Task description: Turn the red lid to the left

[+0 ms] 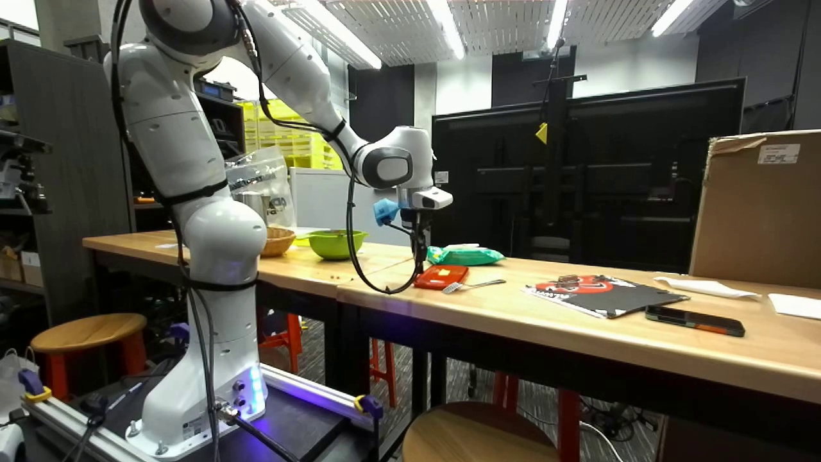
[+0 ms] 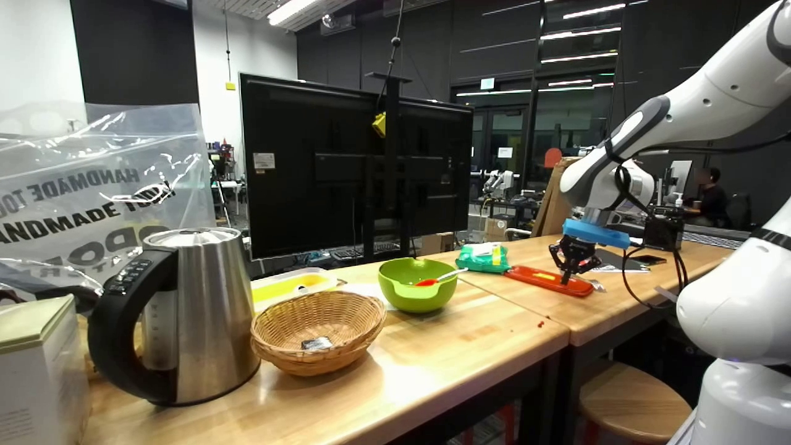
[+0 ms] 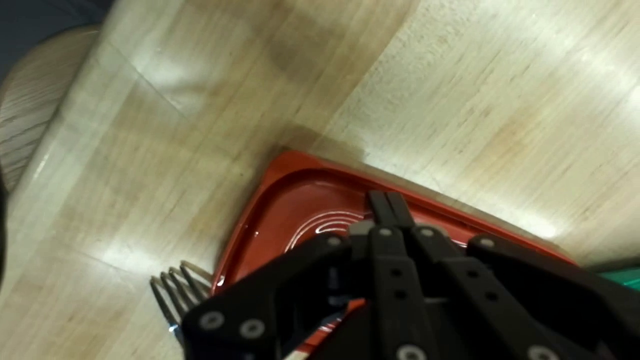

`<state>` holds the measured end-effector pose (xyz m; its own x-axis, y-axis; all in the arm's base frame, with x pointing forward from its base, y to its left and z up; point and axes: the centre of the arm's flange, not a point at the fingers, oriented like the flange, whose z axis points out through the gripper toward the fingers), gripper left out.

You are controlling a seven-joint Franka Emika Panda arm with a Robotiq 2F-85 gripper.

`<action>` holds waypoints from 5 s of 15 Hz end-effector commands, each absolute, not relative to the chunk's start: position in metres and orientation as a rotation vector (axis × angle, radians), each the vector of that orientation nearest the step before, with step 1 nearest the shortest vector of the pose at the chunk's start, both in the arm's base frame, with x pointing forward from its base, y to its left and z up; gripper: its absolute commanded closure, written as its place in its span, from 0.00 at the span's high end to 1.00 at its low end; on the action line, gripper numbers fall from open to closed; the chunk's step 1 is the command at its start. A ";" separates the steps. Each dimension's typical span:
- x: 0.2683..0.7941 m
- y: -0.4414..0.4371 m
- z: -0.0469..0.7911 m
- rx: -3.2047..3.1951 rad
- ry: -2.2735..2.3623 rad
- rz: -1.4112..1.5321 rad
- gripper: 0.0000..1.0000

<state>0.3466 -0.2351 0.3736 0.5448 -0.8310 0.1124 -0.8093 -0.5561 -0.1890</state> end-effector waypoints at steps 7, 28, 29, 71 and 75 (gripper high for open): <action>0.344 -0.198 0.379 -2.719 1.359 -0.313 0.00; 0.347 -0.263 0.364 -2.584 1.524 -0.309 0.00; 0.348 -0.267 0.365 -2.578 1.534 -0.314 0.00; 0.345 -0.283 0.374 -2.497 1.648 -0.385 0.00; 0.349 -0.286 0.387 -2.503 1.646 -0.430 0.00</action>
<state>0.3453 -0.2807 0.3810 0.3673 -0.9177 0.1514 -0.8877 -0.3945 -0.2375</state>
